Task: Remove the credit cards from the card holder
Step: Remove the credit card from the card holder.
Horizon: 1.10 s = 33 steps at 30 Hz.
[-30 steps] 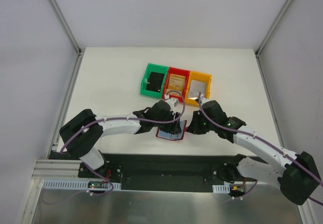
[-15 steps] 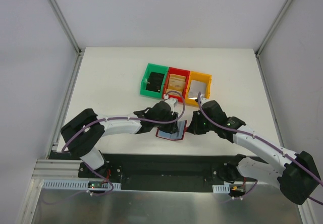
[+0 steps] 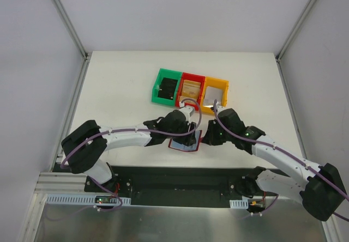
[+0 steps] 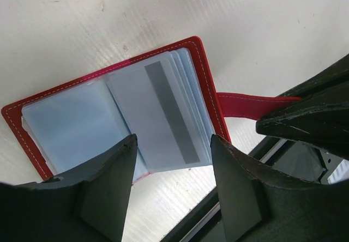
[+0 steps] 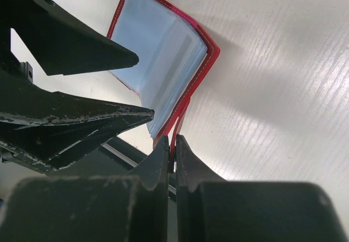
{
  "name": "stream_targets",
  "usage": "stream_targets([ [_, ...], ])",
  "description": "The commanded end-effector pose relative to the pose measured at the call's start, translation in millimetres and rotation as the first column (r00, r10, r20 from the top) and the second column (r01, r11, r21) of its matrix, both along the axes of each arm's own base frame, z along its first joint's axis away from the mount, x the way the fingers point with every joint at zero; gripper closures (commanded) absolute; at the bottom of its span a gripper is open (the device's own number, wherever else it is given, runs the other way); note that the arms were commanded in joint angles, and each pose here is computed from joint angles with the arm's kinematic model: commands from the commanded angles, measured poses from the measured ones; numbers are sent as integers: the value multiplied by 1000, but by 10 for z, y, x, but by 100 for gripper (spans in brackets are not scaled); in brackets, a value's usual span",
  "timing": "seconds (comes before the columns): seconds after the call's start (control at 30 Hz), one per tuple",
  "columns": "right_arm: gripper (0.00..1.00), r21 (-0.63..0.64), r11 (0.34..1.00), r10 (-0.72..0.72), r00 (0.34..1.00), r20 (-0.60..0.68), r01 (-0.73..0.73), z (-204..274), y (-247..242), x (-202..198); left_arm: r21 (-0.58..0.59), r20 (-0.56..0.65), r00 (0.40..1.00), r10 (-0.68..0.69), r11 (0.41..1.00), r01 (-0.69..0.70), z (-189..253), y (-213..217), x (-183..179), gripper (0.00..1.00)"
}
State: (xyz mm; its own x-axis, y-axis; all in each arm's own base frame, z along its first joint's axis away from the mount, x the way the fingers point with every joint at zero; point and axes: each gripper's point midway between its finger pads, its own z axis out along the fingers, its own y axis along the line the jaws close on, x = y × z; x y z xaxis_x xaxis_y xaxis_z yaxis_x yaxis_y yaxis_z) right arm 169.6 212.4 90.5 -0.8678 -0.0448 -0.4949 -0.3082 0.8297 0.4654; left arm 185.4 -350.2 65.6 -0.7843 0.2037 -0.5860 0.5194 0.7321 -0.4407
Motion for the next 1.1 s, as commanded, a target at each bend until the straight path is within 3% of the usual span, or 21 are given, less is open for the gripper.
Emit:
stream_targets([
  [0.0,100,16,1000,21,1000,19,-22,116,51,4,1,30,999,-12,1000,12,75,-75,25,45],
  [0.37,100,22,999,26,999,19,-26,135,76,4,61,37,999,-25,998,23,-35,-129,16,47],
  [0.73,100,20,1000,24,999,25,-25,142,60,-4,103,48,999,17,994,-21,-119,-37,60,64],
  [0.9,100,11,1000,26,999,18,-26,111,45,-23,100,75,996,42,994,-50,-54,28,89,64],
  [1.07,100,13,1000,25,999,19,-26,111,39,-27,112,111,992,67,990,-80,11,115,135,55],
])
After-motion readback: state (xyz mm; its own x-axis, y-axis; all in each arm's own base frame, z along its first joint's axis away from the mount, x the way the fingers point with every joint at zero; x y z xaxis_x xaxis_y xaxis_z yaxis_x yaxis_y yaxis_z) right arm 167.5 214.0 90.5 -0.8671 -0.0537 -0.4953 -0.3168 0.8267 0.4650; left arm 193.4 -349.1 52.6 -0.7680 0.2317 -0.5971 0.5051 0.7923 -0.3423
